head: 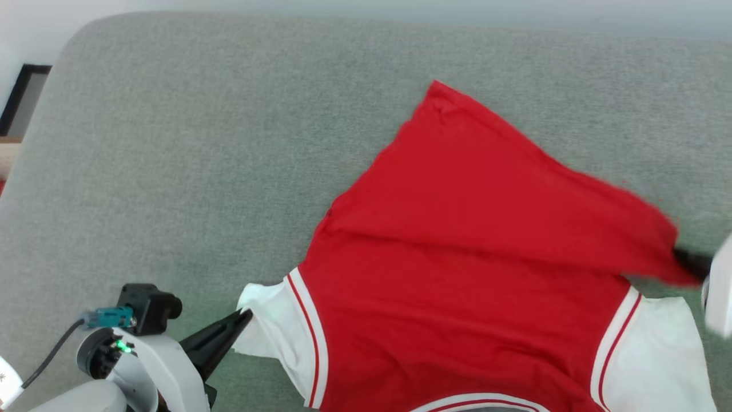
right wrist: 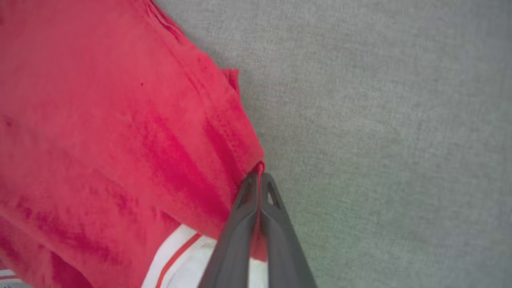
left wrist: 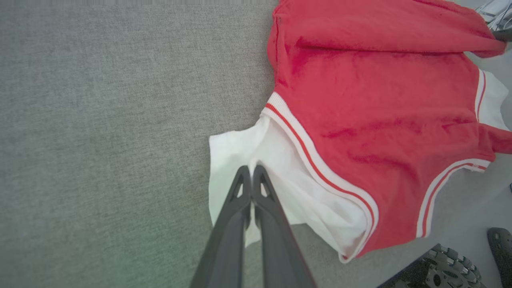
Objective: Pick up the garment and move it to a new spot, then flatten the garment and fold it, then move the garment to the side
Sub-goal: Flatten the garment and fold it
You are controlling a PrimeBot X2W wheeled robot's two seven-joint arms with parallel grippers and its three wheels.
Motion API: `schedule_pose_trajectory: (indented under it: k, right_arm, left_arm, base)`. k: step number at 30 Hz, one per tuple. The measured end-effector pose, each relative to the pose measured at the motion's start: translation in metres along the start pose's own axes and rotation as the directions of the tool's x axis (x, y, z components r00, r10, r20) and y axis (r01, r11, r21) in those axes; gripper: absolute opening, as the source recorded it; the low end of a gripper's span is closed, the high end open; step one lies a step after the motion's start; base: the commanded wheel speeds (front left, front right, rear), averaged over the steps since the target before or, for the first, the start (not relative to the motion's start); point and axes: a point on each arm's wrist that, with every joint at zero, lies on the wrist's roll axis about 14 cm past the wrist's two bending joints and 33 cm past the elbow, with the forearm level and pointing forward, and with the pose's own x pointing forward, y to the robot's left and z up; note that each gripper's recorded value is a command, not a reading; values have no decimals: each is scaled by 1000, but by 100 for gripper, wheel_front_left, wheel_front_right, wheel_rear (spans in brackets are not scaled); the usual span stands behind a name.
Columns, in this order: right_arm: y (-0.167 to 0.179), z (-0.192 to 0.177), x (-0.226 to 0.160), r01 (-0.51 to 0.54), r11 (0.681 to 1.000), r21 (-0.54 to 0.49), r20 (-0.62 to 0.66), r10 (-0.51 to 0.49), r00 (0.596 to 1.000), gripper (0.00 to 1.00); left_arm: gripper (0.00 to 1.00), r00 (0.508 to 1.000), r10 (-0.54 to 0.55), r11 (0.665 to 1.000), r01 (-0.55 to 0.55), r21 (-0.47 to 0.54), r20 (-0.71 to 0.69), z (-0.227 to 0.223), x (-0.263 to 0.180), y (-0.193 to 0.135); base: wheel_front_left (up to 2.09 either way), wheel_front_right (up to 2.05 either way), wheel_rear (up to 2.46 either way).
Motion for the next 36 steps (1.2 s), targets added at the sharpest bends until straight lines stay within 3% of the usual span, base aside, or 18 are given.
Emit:
schedule_pose_trajectory:
  k: [10,17,18,19,20,21,29,36]
  right_arm:
    - [16,-78,-22,20,987,158,-108,-3,994,0]
    - [14,-97,-10,54,977,205,-113,-31,993,0]
    - [14,-97,-10,54,977,205,-113,-31,993,11]
    - [14,-98,-7,58,976,209,-110,-35,993,44]
    - [14,-99,-4,58,978,202,-107,-37,994,86]
    - [13,-97,-2,58,977,205,-99,-38,994,100]
    - [13,-78,-9,46,982,182,-37,-40,999,100]
    - [13,-25,-36,43,993,109,122,-56,991,100]
  left_arm:
    - [0,1000,-15,1000,15,11,2,3,4,-3]
    - [0,1000,-16,1000,16,3,-1,0,6,-2]
    - [0,1000,-16,1000,16,3,-1,0,6,-2]
    - [0,1000,-19,1000,19,2,1,-1,7,-2]
    - [0,1000,-22,1000,22,0,1,-1,8,-2]
    - [0,1000,-21,1000,21,0,0,-1,8,-2]
    - [0,1000,-22,1000,22,3,12,1,8,-2]
    - [0,1000,-26,1000,26,4,16,1,6,-5]
  base:
    - [0,0,0]
    - [0,0,0]
    - [0,0,0]
    - [0,0,0]
    - [0,0,0]
    - [0,0,0]
    - [0,0,0]
    - [0,0,0]
